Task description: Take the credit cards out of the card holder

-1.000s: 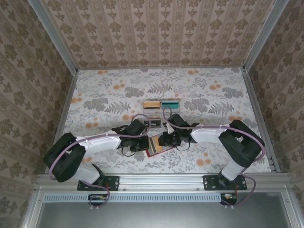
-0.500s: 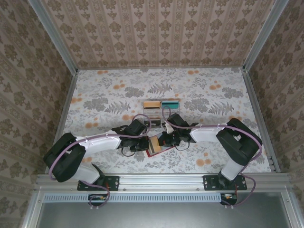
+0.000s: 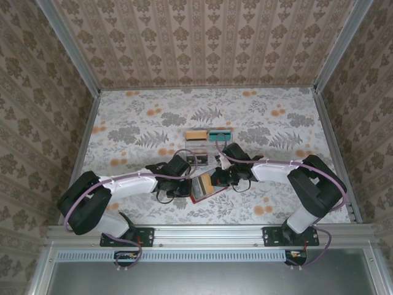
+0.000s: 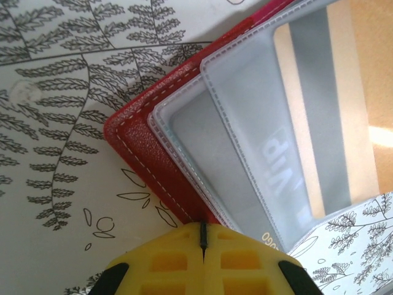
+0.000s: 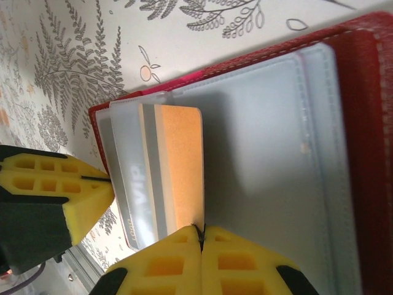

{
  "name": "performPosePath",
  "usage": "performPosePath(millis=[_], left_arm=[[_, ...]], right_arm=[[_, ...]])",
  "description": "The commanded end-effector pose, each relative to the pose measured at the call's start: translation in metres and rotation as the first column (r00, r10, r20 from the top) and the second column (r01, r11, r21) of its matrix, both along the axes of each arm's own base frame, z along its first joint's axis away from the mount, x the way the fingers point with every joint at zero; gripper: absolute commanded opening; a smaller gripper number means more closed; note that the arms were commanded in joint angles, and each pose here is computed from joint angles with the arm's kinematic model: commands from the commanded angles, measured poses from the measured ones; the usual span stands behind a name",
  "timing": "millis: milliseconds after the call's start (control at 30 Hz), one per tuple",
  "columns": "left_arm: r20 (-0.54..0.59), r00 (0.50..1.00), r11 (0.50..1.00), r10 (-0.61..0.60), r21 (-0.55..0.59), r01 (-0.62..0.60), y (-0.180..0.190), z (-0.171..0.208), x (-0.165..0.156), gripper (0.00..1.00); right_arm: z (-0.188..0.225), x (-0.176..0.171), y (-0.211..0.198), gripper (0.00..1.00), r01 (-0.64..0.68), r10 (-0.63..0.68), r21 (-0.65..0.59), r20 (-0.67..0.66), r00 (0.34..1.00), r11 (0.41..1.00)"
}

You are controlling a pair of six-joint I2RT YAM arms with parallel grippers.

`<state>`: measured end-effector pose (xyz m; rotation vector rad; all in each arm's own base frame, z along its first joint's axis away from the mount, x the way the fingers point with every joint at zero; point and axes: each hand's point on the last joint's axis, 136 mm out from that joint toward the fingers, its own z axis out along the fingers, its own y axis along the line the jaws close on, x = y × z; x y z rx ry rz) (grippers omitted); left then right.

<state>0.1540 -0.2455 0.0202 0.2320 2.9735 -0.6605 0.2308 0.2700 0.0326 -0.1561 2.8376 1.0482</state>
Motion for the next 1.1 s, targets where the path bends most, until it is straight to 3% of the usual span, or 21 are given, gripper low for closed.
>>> performPosePath(millis=[0, 500, 867, 933, 1033, 1067], left_arm=[[-0.016, 0.999, 0.998, -0.032, 0.053, 0.033, 0.008, -0.005, -0.006, 0.00], [-0.016, 0.999, 0.998, -0.048, 0.049, 0.049, 0.007, -0.005, -0.007, 0.00], [0.030, 0.999, 0.999, -0.035, 0.021, 0.035, 0.004, 0.014, 0.004, 0.00], [0.057, 0.998, 1.000, -0.012, -0.003, 0.012, 0.003, 0.025, 0.012, 0.10], [0.098, 0.994, 0.999, 0.036, -0.039, -0.033, 0.006, 0.041, 0.025, 0.15], [0.115, 0.992, 0.997, 0.055, -0.057, -0.048, 0.007, 0.048, 0.030, 0.22]], right_arm=[[-0.003, -0.006, -0.017, 0.00, -0.006, 0.005, -0.056, -0.016, 1.000, 0.998], [-0.001, -0.001, -0.048, 0.00, 0.037, -0.038, -0.066, -0.011, 0.999, 0.997], [0.032, 0.004, -0.056, 0.00, 0.057, -0.053, -0.067, 0.063, 0.997, 0.996], [0.052, 0.008, -0.058, 0.00, 0.056, -0.048, -0.062, 0.122, 0.991, 0.997], [0.074, 0.016, -0.062, 0.00, 0.050, -0.031, -0.089, 0.198, 0.980, 0.995], [0.081, 0.019, -0.062, 0.00, 0.043, -0.019, -0.103, 0.224, 0.974, 0.994]])
